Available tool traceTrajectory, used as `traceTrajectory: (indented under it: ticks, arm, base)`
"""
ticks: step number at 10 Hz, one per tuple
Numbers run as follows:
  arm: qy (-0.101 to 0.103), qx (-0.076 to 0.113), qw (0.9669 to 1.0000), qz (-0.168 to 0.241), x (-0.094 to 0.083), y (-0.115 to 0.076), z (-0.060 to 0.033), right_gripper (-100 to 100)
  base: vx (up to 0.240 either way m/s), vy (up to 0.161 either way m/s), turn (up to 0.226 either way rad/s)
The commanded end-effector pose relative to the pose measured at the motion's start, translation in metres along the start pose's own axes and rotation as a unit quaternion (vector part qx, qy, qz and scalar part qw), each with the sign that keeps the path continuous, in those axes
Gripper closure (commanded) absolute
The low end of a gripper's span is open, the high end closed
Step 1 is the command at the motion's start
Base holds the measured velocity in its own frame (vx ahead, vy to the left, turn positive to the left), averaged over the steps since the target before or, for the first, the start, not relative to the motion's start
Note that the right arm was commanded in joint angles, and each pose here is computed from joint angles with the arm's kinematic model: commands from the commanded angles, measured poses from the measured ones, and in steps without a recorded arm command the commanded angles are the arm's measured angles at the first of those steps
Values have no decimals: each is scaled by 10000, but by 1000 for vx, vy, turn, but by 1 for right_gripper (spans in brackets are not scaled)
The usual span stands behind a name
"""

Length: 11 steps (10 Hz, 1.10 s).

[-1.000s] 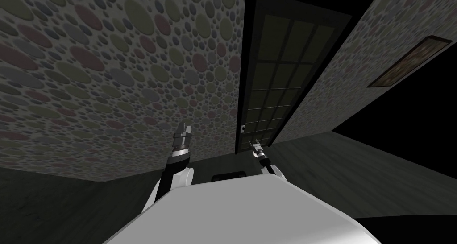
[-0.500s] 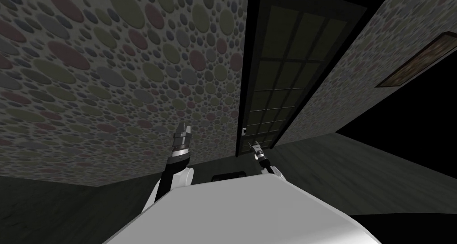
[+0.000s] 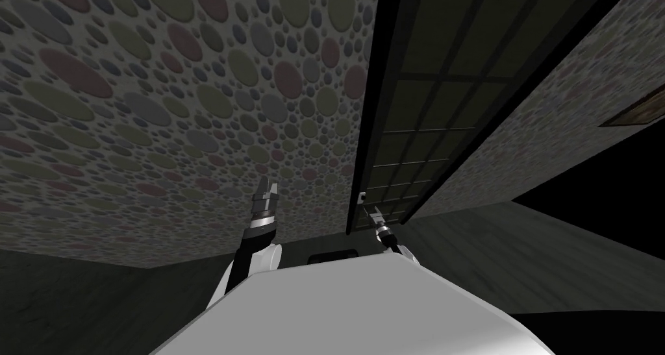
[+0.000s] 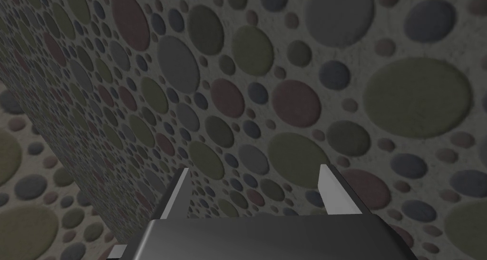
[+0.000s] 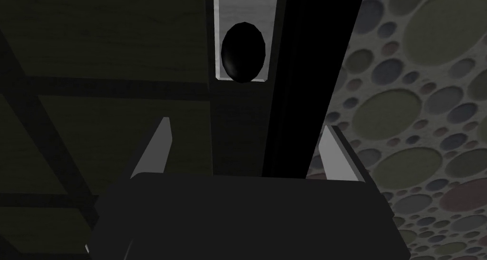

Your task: Pull the door open

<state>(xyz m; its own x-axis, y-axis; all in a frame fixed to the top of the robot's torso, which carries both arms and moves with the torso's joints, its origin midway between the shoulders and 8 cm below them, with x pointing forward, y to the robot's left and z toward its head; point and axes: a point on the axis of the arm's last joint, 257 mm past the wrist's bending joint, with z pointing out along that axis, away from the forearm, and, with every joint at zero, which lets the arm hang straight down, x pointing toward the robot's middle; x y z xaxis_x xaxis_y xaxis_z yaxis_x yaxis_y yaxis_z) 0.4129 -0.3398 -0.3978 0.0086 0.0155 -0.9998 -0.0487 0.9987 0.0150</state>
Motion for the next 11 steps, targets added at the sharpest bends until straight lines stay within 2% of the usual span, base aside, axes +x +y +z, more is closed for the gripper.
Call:
traceTrajectory:
  ticks: [1,6,7,8,11]
  arm:
    - [6,110,9999,7,8,-149,-73,-100]
    - [5,438,9990,-6,11,-558,-323,-100]
    - [75,389,9992,21,70,-474,-365,-100]
    - [75,389,9992,21,70,-474,-365,100]
    - [75,389,9992,21,70,-474,-365,100]
  base:
    - [194,57,127]
    - [203,34,119]
    - [40,14,-27]
    - [-34,8,6]
    - [-9,-10,-2]
